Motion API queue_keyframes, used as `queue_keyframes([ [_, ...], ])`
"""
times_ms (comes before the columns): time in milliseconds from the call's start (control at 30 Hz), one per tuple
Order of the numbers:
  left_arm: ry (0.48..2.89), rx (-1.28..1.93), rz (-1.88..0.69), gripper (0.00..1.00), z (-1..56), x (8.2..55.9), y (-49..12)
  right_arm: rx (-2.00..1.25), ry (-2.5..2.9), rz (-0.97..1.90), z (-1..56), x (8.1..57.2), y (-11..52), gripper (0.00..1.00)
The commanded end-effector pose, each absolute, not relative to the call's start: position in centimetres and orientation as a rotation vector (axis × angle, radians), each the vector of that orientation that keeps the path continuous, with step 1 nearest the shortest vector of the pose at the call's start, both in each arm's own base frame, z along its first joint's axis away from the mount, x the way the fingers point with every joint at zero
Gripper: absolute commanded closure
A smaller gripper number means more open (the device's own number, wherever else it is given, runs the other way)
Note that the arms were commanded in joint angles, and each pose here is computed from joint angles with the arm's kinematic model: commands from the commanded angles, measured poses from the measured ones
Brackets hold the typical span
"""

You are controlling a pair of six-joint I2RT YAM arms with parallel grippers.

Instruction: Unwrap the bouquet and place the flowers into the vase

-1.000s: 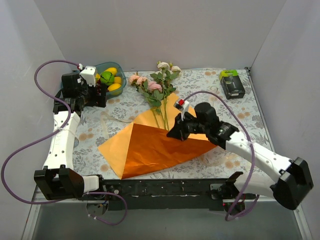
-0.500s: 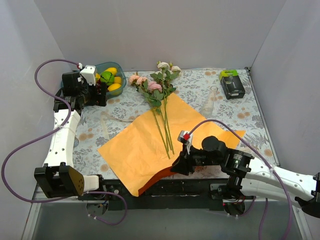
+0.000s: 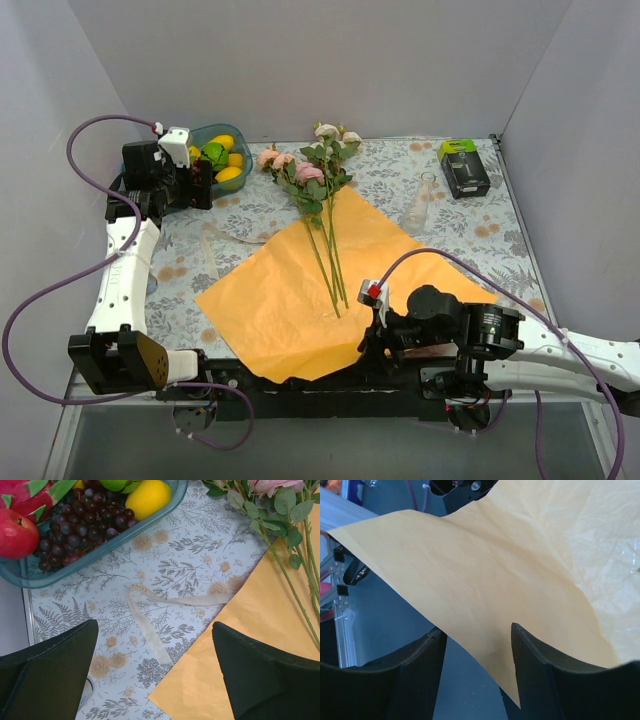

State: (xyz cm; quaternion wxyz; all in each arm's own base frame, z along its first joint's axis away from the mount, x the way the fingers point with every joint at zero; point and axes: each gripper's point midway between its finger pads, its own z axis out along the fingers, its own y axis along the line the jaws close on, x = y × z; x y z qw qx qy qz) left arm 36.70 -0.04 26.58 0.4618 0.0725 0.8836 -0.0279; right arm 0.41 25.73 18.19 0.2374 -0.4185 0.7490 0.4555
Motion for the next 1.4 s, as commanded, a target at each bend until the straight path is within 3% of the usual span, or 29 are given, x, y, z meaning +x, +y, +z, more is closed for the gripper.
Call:
queue_keyframes([
  [0, 2.143, 0.176, -0.063, 0.02, 28.0, 36.9, 0.1, -1.279, 1.946, 1.417, 22.7, -2.4, 25.6, 0.36],
  [200, 2.147, 0.173, -0.063, 0.02, 28.1, 37.1, 0.1, -1.356, 1.812, 1.483, 28.7, -3.0, 27.0, 0.33],
  [367, 2.147, 0.17, -0.065, 0.02, 28.2, 37.0, 0.1, -1.083, 1.841, 1.159, 32.8, 4.0, 30.0, 0.31],
  [467, 2.145, 0.167, -0.075, 0.02, 28.3, 36.9, 0.0, -0.898, 1.938, 0.704, 30.4, 11.8, 30.9, 0.26],
  [533, 2.146, 0.168, -0.077, 0.02, 28.3, 36.7, -0.1, -0.845, 2.094, 0.525, 26.3, 16.8, 31.4, 0.29],
  [600, 2.144, 0.167, -0.07, 0.02, 28.4, 36.6, 0.0, -0.836, 2.196, 0.561, 24.1, 19.0, 32.2, 0.4],
  [833, 2.185, 0.171, -0.091, 0.02, 25.9, 36.0, -0.3, -0.764, 2.308, 0.467, 17.9, 30.3, 33.4, 0.52],
  [1133, 2.209, 0.184, -0.134, 0.02, 23.8, 35.8, -0.8, -0.776, 2.273, 0.454, 15.2, 38.6, 35.8, 0.6],
  [1367, 2.208, 0.194, -0.15, 0.02, 23.7, 35.6, -1.1, -0.783, 2.31, 0.373, 11.0, 41.6, 35.1, 0.69],
])
